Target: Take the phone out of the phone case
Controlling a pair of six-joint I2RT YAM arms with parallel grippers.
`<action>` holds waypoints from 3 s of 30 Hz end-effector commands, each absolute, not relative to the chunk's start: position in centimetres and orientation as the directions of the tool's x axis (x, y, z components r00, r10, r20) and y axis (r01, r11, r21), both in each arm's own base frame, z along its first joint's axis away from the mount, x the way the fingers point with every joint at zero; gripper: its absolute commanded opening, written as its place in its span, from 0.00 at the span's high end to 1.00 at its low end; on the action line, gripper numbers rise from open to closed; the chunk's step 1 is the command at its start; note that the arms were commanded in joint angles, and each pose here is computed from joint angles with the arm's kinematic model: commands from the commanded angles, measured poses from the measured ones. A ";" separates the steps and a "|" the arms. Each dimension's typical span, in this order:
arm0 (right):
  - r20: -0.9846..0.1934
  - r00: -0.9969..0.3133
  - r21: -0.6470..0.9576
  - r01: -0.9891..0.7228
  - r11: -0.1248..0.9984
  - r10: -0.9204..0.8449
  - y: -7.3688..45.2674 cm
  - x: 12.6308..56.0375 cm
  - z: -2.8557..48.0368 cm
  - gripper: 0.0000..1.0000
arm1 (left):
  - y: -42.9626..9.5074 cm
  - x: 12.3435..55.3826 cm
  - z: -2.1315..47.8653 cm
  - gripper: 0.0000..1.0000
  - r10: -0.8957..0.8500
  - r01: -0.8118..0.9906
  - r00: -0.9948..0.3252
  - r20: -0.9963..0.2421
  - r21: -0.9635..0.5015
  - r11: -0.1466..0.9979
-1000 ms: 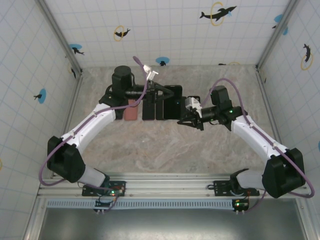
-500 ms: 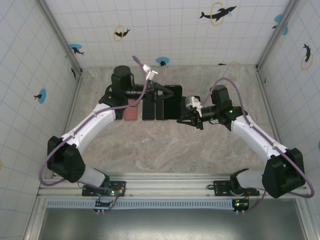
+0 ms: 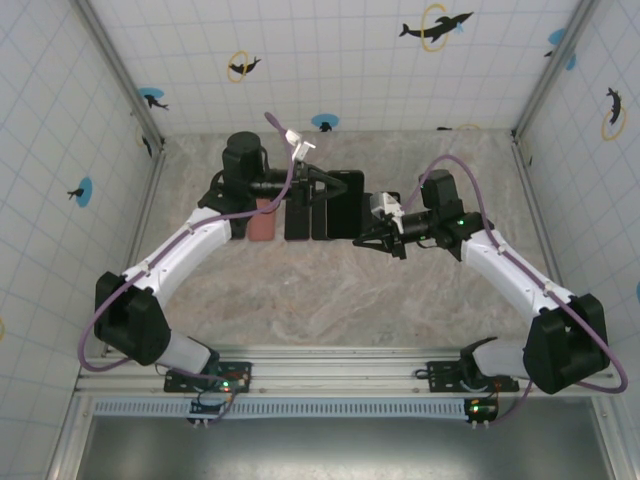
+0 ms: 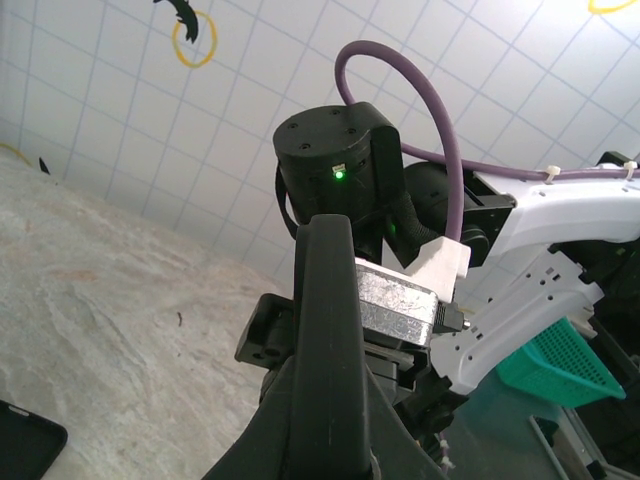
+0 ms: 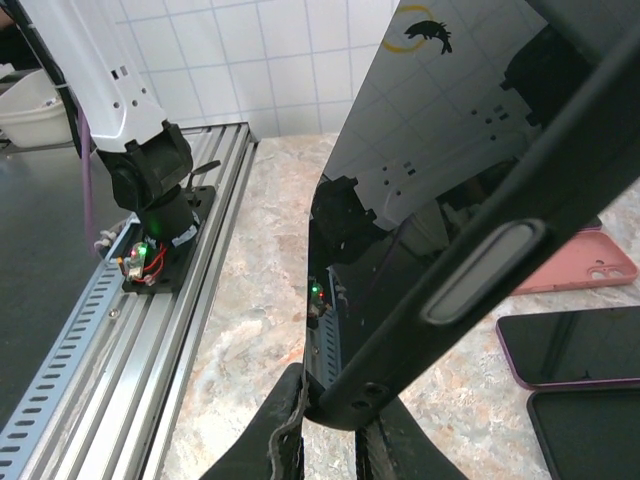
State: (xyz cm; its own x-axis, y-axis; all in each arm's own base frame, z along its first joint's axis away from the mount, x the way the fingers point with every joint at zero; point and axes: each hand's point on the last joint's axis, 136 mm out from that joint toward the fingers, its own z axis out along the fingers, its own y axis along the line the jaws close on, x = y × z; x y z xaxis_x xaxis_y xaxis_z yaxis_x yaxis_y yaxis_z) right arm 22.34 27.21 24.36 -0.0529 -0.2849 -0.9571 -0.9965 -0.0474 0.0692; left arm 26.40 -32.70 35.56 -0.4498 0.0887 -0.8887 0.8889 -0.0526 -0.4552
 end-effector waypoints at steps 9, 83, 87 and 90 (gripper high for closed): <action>-0.969 -0.005 0.019 -0.998 -0.054 -0.246 27.4 23.4 26.0 0.85 | -32.5 25.0 36.9 1.00 0.083 0.893 -0.426 -0.901 -0.434 -0.120; -0.982 -0.113 0.146 -0.962 0.229 0.151 24.6 25.3 31.7 0.63 | -34.4 30.8 38.2 1.00 -0.245 0.666 -0.720 -0.649 -0.746 0.019; -0.936 -0.256 0.318 -0.911 0.263 0.242 24.0 26.3 31.9 0.55 | -33.2 32.1 38.6 1.00 -0.363 0.588 -0.750 -0.553 -0.809 0.018; -0.868 -0.371 0.462 -0.848 0.261 0.331 23.4 27.0 31.8 0.53 | -32.5 33.0 38.9 1.00 -0.436 0.530 -0.765 -0.474 -0.848 -0.009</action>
State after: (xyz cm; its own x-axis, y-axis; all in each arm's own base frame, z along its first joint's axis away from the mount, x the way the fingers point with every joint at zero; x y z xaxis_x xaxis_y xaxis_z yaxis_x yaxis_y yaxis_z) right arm 27.80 23.63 28.67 -0.3370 0.2020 -0.9196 -0.8601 0.3313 0.3880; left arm 31.01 -34.14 35.78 -0.8013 -0.2412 -0.5475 0.5588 0.0252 -0.8289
